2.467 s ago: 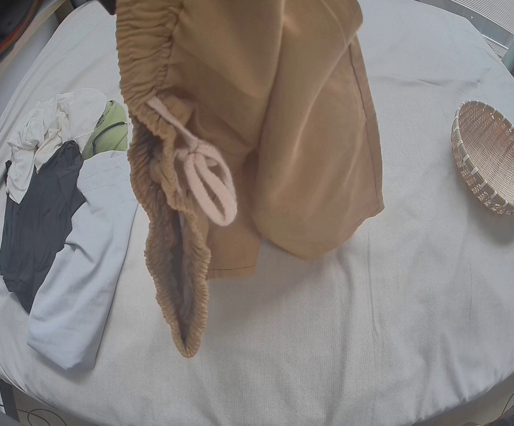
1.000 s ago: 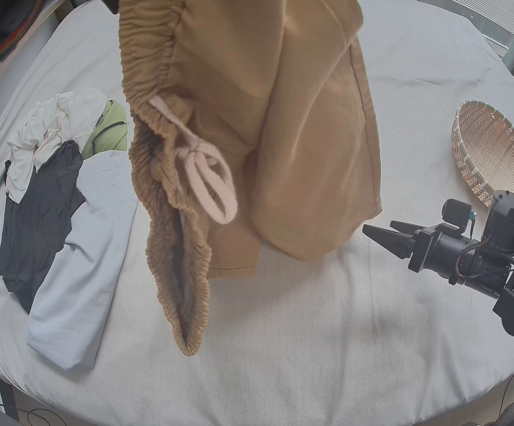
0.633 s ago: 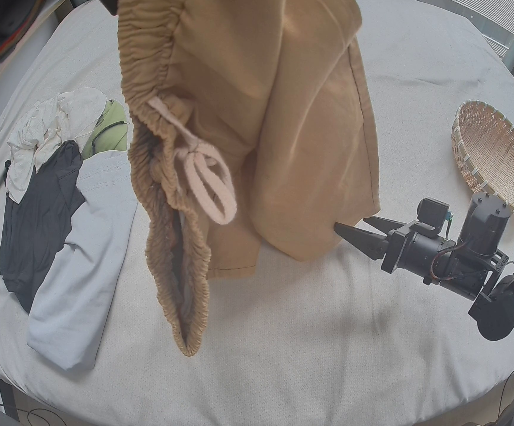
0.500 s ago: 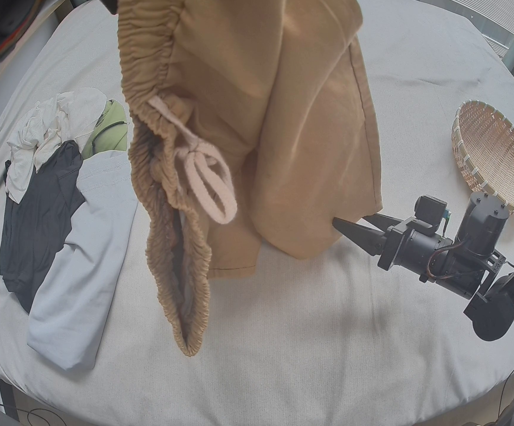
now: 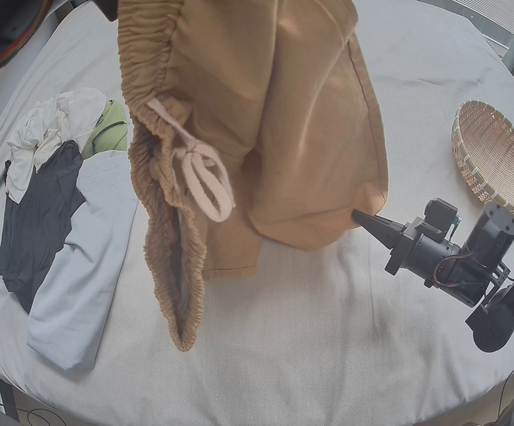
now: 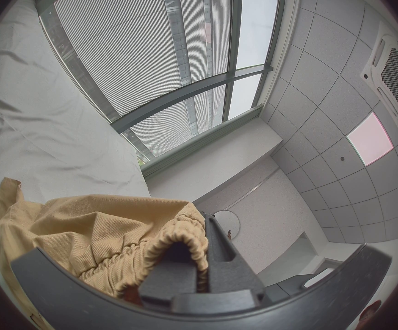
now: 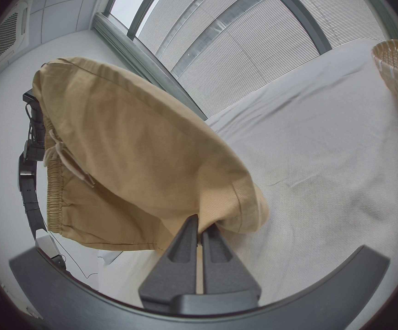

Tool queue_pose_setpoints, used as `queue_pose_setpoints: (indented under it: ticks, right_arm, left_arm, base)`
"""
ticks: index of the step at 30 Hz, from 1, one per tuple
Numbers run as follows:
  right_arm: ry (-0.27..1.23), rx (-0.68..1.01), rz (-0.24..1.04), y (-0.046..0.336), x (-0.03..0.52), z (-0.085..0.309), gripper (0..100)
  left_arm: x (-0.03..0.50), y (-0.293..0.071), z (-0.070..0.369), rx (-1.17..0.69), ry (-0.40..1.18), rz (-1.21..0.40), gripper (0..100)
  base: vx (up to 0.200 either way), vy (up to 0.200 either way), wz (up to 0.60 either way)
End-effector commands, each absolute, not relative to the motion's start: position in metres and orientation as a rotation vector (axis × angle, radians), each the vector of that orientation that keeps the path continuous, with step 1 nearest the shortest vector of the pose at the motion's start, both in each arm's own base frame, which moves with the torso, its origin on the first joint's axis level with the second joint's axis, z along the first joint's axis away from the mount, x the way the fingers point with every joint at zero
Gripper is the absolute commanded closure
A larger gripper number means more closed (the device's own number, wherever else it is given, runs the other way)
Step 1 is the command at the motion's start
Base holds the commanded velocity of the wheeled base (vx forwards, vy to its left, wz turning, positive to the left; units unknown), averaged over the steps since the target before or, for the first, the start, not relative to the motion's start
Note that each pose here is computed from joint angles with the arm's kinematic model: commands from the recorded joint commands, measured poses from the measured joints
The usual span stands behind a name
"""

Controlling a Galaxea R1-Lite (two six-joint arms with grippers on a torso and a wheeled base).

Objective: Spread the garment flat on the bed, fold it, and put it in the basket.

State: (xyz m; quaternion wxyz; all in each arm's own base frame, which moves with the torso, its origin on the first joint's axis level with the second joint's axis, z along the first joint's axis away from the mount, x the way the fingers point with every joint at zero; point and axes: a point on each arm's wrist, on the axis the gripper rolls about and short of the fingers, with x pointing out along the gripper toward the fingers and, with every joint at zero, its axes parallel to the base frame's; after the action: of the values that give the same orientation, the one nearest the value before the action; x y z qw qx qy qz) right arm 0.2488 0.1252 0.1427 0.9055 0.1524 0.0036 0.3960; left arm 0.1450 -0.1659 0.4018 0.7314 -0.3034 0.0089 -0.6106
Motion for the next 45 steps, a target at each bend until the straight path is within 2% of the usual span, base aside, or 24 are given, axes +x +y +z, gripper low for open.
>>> queue_pose_setpoints:
  ticks: [1, 5, 8, 11, 18, 21, 25, 26, 32, 33, 35, 45]
  right_arm:
    - [-0.117, 0.322, 0.780, 0.098, 0.211, 0.175, 100]
    - [-0.261, 0.363, 0.739, 0.080, 0.188, 0.208, 100]
    - [-0.308, 0.391, 0.724, 0.070, 0.178, 0.226, 100]
    - [-0.318, 0.389, 0.714, 0.061, 0.160, 0.244, 100]
    - [-0.346, 0.385, 0.752, 0.046, 0.113, 0.291, 100]
    - [-0.307, 0.384, 0.749, 0.043, 0.105, 0.291, 100]
    - [-0.229, 0.384, 0.714, 0.041, 0.106, 0.279, 100]
    - [-0.178, 0.382, 0.659, 0.037, 0.112, 0.265, 100]
    - [-0.003, 0.389, 0.576, 0.035, 0.139, 0.227, 100]
    - [0.085, 0.398, 0.547, 0.034, 0.147, 0.206, 100]
    - [0.150, 0.407, 0.549, 0.035, 0.151, 0.188, 100]
    - [0.272, 0.417, 0.564, 0.038, 0.164, 0.137, 100]
  left_arm:
    - [0.144, -0.158, 0.413, -0.675, -0.033, -1.329, 100]
    - [0.140, -0.154, 0.423, -0.685, -0.071, -1.323, 100]
    - [0.137, -0.152, 0.430, -0.686, -0.099, -1.330, 100]
    - [0.138, -0.150, 0.434, -0.687, -0.105, -1.318, 100]
    - [0.144, -0.145, 0.428, -0.688, 0.040, -1.154, 100]
    - [0.148, -0.139, 0.422, -0.684, 0.073, -1.101, 100]
    - [0.157, -0.137, 0.397, -0.669, 0.164, -1.032, 100]
    - [0.169, -0.133, 0.377, -0.664, 0.209, -0.941, 100]
    - [0.187, -0.120, 0.345, -0.715, 0.310, -0.794, 100]
    - [0.192, -0.116, 0.330, -0.747, 0.357, -0.742, 100]
    - [0.195, -0.115, 0.316, -0.765, 0.386, -0.718, 100]
    - [0.200, -0.102, 0.281, -0.788, 0.272, -0.707, 100]
  base:
    - [0.000, 0.000, 0.00]
    - [0.000, 0.000, 0.00]
    - [0.000, 0.000, 0.00]
    - [0.000, 0.000, 0.00]
    - [0.000, 0.000, 0.00]
    - [0.000, 0.000, 0.00]
    - [0.000, 0.000, 0.00]
    - [0.000, 0.000, 0.00]
    - [0.000, 0.000, 0.00]
    - [0.000, 0.000, 0.00]
    - [0.000, 0.000, 0.00]
    - [0.000, 0.000, 0.00]
